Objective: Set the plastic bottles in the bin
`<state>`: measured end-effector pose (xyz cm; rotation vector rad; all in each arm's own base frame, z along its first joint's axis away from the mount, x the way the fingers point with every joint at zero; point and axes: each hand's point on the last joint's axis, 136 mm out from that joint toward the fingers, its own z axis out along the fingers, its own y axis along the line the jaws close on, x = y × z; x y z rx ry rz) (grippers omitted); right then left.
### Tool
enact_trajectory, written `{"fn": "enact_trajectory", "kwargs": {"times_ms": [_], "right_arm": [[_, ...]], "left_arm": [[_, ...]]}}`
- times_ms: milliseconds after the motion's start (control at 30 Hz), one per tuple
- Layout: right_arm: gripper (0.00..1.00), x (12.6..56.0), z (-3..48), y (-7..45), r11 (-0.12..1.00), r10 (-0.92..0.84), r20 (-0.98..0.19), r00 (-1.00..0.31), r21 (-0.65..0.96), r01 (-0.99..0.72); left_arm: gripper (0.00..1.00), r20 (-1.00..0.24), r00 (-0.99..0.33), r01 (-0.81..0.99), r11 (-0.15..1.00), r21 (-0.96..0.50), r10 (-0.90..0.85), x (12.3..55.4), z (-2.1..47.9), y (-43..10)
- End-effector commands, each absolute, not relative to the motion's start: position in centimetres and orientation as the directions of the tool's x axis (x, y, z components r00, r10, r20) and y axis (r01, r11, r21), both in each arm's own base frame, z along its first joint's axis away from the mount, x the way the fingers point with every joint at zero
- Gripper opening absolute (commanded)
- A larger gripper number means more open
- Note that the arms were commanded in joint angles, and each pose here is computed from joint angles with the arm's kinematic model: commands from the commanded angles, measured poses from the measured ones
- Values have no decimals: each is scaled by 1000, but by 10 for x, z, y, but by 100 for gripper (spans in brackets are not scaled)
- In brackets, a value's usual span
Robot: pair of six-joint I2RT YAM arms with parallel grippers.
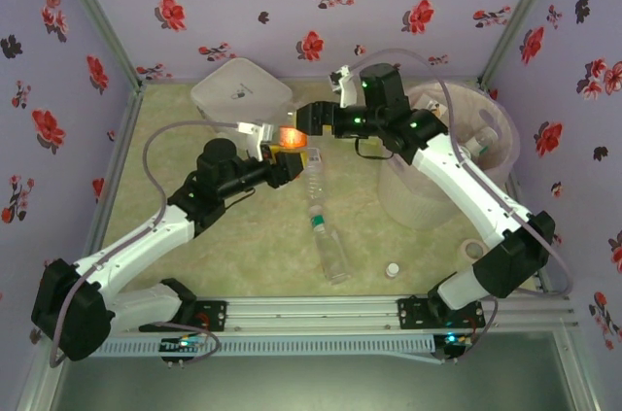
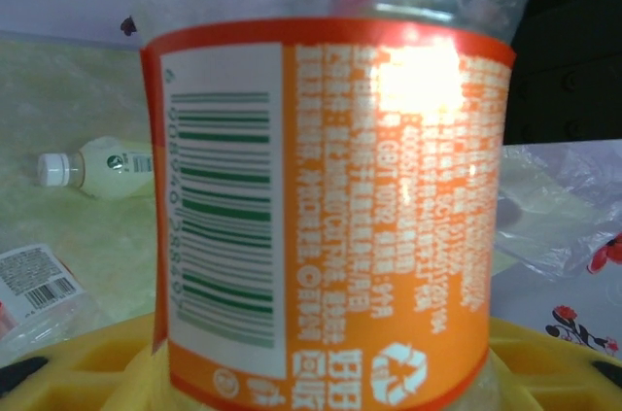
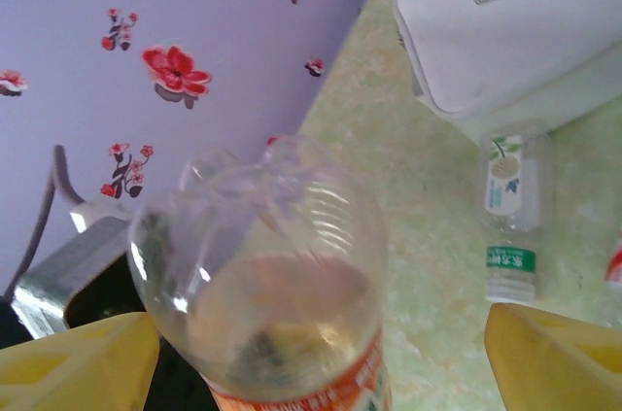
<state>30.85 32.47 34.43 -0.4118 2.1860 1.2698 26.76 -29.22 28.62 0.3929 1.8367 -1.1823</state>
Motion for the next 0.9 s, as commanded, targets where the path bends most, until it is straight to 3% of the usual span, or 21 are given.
{"fn": "enact_trajectory", "kwargs": {"times_ms": [0,200,367,567,667,767,867], "right_arm": [[84,312,351,337,455,44,-633,-773,702,-548],[79,314,348,337,460,42,-641,-767,693,-555],[67,314,345,333,478,29,-658,-752,670,-568],[53,320,358,314,520,59,-695,-716,634,-573],[48,328,374,295,544,90,-720,-688,614,-571],[42,337,403,258,598,144,-763,-630,574,-559],[35,337,436,203,711,196,-830,-522,487,-508]], "left_arm": [[22,-839,-513,723,435,-536,-182,258,302,-304],[23,-823,-529,721,402,-565,-207,256,302,-312],[30,-821,-536,721,400,-566,-195,256,300,-318],[53,-822,-536,708,427,-562,-193,260,295,-316],[70,-823,-527,686,464,-560,-213,266,292,-310],[87,-821,-519,655,506,-562,-239,272,289,-303],[95,-814,-513,577,593,-561,-272,285,279,-287]]}}
